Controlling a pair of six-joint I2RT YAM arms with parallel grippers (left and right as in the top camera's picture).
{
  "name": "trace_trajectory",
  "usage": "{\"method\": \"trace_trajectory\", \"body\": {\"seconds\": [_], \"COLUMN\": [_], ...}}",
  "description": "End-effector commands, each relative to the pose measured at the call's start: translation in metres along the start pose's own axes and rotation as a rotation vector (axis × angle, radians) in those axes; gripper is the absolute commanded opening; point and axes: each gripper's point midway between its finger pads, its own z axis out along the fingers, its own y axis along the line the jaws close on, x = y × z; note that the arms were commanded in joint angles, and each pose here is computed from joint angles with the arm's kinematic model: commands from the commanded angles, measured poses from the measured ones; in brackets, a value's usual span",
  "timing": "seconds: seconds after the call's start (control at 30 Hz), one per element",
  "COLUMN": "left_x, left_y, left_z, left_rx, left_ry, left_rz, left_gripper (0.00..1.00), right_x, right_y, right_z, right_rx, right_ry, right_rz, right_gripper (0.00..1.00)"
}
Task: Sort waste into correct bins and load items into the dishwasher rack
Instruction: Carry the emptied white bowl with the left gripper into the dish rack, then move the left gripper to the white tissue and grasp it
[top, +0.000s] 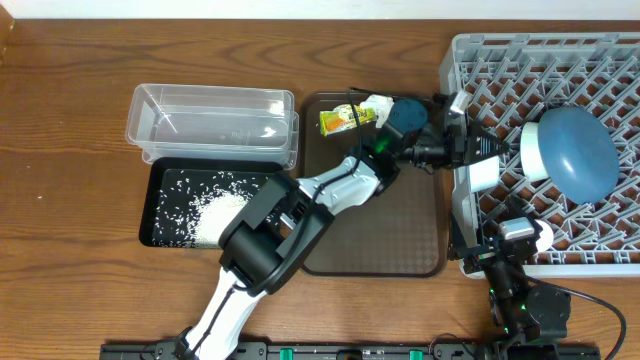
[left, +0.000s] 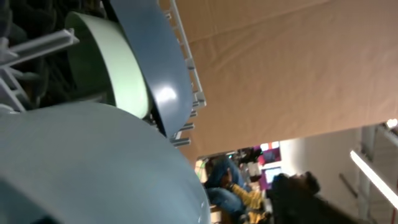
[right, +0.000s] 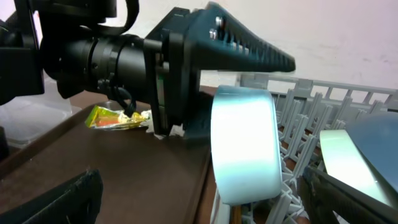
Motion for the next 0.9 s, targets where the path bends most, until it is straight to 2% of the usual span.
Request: {"method": "trace_trajectory", "body": {"seconds": [0.0,0.2,0.5,0.63,0.87], "left_x": [-0.012,-0.031,-0.086,-0.092,-0.081], "left_y": [-0.001,0.004,-0.003,0.019,0.092], "left_z": [-0.012,-0.037,-0.099,-0.121,-0.157], "left_rx": [0.012,0.019,-0.013,-0.124,-0.488], "left_ry": [-0.001,0.000,-0.108,-0.114,-0.111], "left_rz": [0.021,0.023,0.061,0.096,0.114], "left_gripper": [0.82,0.86,0.90,0.91,0.91], "right_x": [0.001,0.001,0.001,0.001,0.001], "right_y": [-0.003,-0.003,-0.003,-0.003,-0.003], "right_z": [0.000,0.000,0.000,0.000,0.000], "right_rx": [0.010,0.010,0.010,0.010,0.010], "right_ry": [0.001,0.001,0.001,0.001,0.001], "right_rz": [0.012,0.012,0.012,0.012,0.011], "right_gripper": [0.99,0.99,0.99,0.99,0.99]}}
